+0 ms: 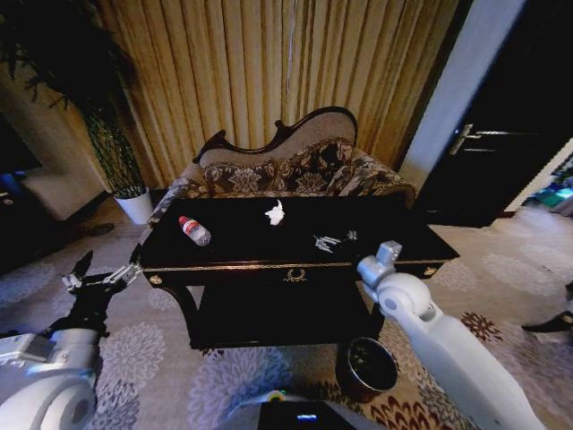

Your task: Move to the front of the table and place the trash on the table into the trash bin.

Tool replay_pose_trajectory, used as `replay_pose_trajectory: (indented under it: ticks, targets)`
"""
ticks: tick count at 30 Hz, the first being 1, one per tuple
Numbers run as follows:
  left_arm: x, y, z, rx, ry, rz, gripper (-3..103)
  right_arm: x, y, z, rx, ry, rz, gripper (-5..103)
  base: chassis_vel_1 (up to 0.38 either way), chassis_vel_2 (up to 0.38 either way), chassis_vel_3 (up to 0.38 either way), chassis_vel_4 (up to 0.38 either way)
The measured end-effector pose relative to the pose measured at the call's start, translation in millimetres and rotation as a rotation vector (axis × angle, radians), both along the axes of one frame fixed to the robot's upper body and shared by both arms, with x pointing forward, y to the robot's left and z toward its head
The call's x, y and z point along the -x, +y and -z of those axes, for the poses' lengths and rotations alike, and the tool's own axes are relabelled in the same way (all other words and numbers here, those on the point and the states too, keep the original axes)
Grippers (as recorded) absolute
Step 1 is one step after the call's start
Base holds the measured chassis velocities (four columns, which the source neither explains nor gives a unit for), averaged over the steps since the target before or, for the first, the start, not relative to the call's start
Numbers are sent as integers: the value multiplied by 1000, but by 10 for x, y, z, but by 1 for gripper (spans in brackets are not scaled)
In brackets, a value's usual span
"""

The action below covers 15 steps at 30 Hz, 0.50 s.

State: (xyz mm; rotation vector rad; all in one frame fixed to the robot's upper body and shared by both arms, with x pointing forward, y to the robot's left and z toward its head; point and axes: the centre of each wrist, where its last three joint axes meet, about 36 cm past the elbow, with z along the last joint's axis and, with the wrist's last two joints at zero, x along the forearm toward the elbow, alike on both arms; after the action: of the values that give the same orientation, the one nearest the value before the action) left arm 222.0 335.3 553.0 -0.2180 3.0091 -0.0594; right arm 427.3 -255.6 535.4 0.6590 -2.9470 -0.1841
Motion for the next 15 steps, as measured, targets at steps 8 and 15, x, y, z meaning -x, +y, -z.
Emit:
replay_pose_trajectory:
  ticks: [8, 15]
  targets:
    - [8, 1, 5, 7, 2, -14, 100, -330, 274, -11, 44, 61, -38, 100, 0, 0, 0, 0]
    - [63, 94, -37, -10, -4, -56, 100, -799, 563, -223, 83, 74, -76, 100, 0, 0, 0, 0]
